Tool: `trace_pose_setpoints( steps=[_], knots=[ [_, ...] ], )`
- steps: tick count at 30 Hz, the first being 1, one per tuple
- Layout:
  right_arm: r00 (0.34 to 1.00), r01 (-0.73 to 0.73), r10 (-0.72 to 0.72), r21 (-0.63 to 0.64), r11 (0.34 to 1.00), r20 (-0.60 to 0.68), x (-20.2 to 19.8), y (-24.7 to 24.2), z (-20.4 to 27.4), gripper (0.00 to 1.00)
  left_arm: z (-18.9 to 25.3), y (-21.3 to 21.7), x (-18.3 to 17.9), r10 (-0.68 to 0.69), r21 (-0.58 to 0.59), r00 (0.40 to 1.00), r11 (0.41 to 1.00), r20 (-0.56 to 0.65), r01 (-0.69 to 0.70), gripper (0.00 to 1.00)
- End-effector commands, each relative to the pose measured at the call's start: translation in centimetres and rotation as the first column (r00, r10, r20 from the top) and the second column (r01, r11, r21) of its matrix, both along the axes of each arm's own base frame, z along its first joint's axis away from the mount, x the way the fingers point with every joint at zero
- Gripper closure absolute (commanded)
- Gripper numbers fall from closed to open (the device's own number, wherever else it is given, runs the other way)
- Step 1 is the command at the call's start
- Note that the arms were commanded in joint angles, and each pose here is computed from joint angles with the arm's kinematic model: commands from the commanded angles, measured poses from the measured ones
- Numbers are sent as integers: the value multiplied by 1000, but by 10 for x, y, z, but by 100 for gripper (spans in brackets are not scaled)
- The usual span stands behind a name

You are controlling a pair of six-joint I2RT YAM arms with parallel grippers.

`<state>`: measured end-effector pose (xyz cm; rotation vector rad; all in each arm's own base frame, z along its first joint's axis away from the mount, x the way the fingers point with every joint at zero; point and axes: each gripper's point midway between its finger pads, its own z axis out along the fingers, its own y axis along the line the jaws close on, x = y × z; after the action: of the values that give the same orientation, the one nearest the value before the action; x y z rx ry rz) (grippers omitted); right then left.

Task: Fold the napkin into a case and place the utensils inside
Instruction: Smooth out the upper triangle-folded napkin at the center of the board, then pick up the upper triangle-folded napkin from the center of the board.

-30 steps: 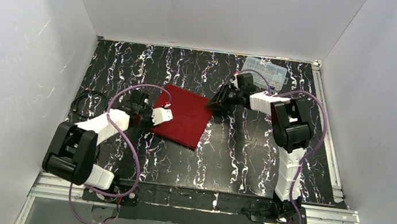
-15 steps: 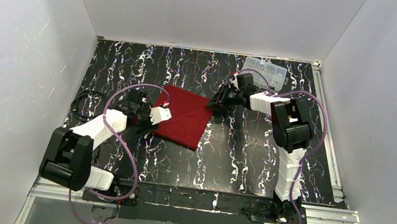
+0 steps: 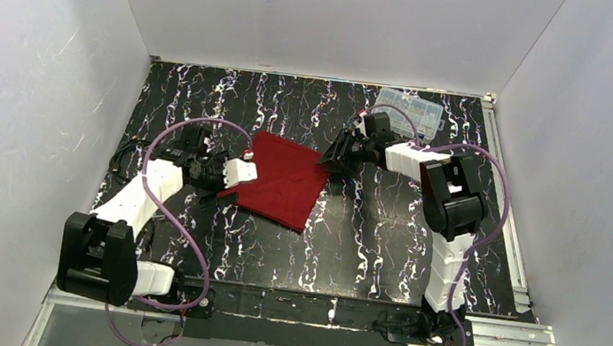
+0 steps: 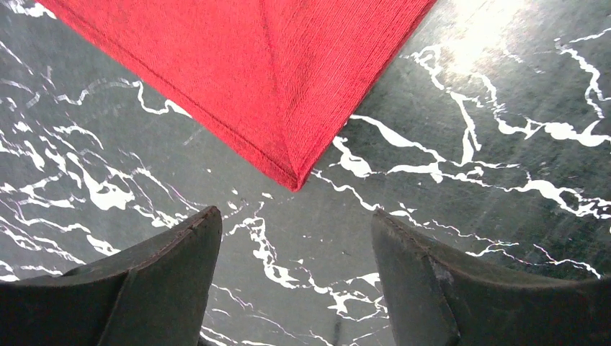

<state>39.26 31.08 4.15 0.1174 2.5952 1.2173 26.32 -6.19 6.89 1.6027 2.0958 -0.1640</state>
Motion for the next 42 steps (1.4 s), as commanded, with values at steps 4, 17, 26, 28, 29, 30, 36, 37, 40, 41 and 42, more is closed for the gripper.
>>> trace_pose_setpoints(
  steps=[4, 17, 26, 28, 29, 30, 36, 37, 40, 41, 42],
  knots=[
    [970, -65, 72, -36, 997, 233, -14, 2, 96, 37, 37, -22, 2, -108, -135, 994, 985, 21, 110, 28],
    [556, -159, 594, -627, 762, 581, -129, 6, 106, 21, 86, 6, 42, 76, -422, 997, 904, 0, -68, 23],
    [417, -122, 687, -712, 691, 595, -153, 23, 111, 1, 103, 36, 61, 265, -396, 962, 892, 70, -217, 10],
    [385, -130, 701, -717, 685, 601, -158, 30, 111, 1, 102, 43, 66, 306, -401, 949, 881, 77, -252, 3],
    [367, -130, 719, -733, 668, 590, -162, 32, 108, 1, 99, 46, 68, 325, -396, 943, 877, 68, -274, 2],
    [348, -128, 740, -752, 646, 576, -164, 32, 104, 1, 94, 47, 66, 325, -386, 945, 877, 40, -285, 1],
    [245, -257, 824, -785, 563, 510, -194, 39, 72, 4, 92, 27, 37, 137, -414, 975, 888, -173, -199, 2],
    [234, -277, 833, -787, 552, 502, -198, 39, 68, 5, 90, 26, 35, 132, -417, 975, 887, -181, -198, 2],
    [224, -304, 854, -798, 520, 470, -203, 36, 55, 10, 84, 24, 31, 120, -419, 980, 891, -159, -177, 2],
    [222, -310, 860, -803, 509, 460, -204, 36, 51, 10, 83, 24, 31, 118, -420, 983, 892, -142, -168, 2],
    [219, -317, 864, -805, 502, 453, -204, 35, 47, 11, 83, 23, 31, 112, -422, 986, 893, -125, -155, 2]
  ],
)
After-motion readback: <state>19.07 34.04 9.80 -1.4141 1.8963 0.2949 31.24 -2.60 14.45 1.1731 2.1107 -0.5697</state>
